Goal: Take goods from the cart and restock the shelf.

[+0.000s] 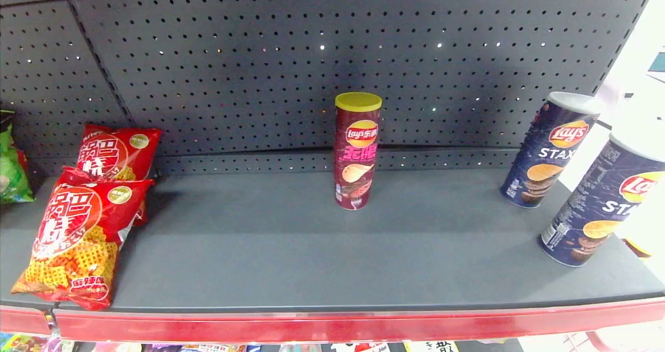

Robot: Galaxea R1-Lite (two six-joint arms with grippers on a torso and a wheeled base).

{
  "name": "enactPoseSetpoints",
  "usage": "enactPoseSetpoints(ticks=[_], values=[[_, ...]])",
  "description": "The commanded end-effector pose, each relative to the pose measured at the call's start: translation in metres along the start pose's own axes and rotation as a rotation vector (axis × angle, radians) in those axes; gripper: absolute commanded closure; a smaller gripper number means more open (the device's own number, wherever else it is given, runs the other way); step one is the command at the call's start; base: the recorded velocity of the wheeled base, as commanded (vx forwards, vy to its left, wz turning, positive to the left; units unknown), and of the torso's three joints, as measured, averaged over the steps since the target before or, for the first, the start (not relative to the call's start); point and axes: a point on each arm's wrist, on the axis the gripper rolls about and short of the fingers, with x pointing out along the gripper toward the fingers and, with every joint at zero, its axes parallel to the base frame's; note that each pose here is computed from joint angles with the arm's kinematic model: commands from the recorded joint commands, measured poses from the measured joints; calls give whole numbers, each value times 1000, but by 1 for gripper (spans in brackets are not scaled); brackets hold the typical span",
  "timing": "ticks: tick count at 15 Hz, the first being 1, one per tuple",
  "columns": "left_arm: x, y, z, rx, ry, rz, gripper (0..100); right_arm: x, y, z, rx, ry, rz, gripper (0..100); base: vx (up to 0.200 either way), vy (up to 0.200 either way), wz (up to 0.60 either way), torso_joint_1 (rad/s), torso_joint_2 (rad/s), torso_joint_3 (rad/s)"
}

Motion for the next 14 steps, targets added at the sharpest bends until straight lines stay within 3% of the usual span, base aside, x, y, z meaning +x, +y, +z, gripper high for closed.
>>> enactPoseSetpoints(ticks=[1,5,11,14], values=[[0,0,0,0,2,0,0,0,0,0,-1,2,0,0,-200,0,0,27,7,12],[0,0,0,2,2,0,0,0,0,0,-1,0,0,0,-200,0,0,-1,-2,1],[0,0,0,16,2,-2,0,0,0,0,-1,2,0,0,0,0,0,0,0,0],[0,0,0,12,2,-2,0,0,0,0,-1,2,0,0,0,-200,0,-1,2,2]])
